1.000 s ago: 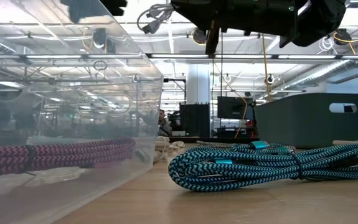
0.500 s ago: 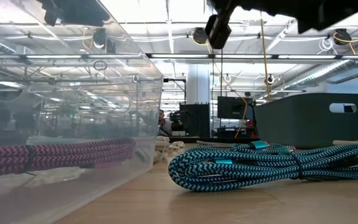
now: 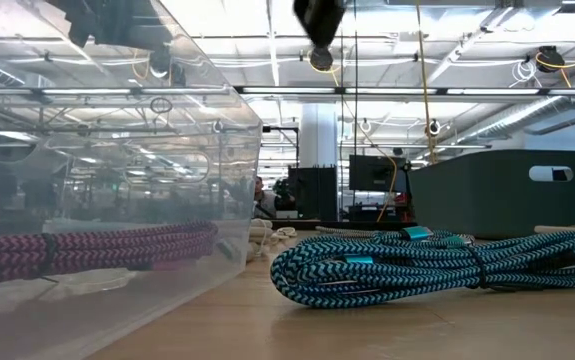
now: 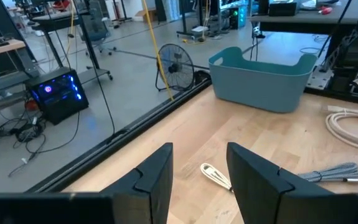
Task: Pick & Place USB Port
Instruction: Put the left white charger cable into the transparent cable
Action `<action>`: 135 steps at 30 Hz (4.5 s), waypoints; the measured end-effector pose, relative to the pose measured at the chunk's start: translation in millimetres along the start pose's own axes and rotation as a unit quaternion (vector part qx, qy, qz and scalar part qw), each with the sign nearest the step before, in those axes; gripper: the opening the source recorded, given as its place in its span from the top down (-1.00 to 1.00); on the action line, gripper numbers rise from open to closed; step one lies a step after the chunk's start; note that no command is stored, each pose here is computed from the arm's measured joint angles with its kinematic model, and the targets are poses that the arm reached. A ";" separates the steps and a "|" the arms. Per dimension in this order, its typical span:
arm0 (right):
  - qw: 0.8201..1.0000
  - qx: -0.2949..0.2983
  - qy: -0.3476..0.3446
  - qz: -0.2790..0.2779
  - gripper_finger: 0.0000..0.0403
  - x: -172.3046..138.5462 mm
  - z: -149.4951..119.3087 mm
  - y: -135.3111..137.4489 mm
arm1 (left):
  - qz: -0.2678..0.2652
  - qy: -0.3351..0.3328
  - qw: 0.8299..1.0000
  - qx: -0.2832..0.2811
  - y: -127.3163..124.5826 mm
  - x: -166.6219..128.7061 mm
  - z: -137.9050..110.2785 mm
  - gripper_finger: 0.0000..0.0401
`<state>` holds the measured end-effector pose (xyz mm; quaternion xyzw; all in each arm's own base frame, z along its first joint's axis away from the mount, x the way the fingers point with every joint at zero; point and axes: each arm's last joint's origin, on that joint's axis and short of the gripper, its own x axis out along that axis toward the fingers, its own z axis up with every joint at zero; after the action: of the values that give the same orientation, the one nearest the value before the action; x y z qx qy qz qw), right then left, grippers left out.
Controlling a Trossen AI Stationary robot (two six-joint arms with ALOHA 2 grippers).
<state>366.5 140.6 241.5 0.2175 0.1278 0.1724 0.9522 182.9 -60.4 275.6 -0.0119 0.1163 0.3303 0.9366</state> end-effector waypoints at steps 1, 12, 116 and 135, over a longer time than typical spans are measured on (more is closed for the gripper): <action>1.000 0.001 0.007 0.005 0.90 6.6 -2.6 -3.0 | 0.001 0.001 1.000 0.003 0.2 0.0 -0.5 0.23; 0.994 0.007 0.072 0.084 0.90 69.8 -16.6 -28.1 | 0.011 0.004 1.000 0.002 1.5 0.0 -2.7 0.23; 0.985 0.048 0.053 0.159 0.95 110.0 -24.2 -32.5 | 0.020 0.017 1.000 0.006 4.2 -0.1 -7.4 0.23; 0.994 0.087 0.062 0.016 0.94 111.8 -38.0 -39.0 | 0.032 0.016 0.999 0.010 5.5 -0.1 -8.5 0.23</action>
<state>466.6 164.7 171.7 0.2908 0.1975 0.1892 0.9168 177.6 -57.0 267.7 -0.0042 0.1343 0.3589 0.9237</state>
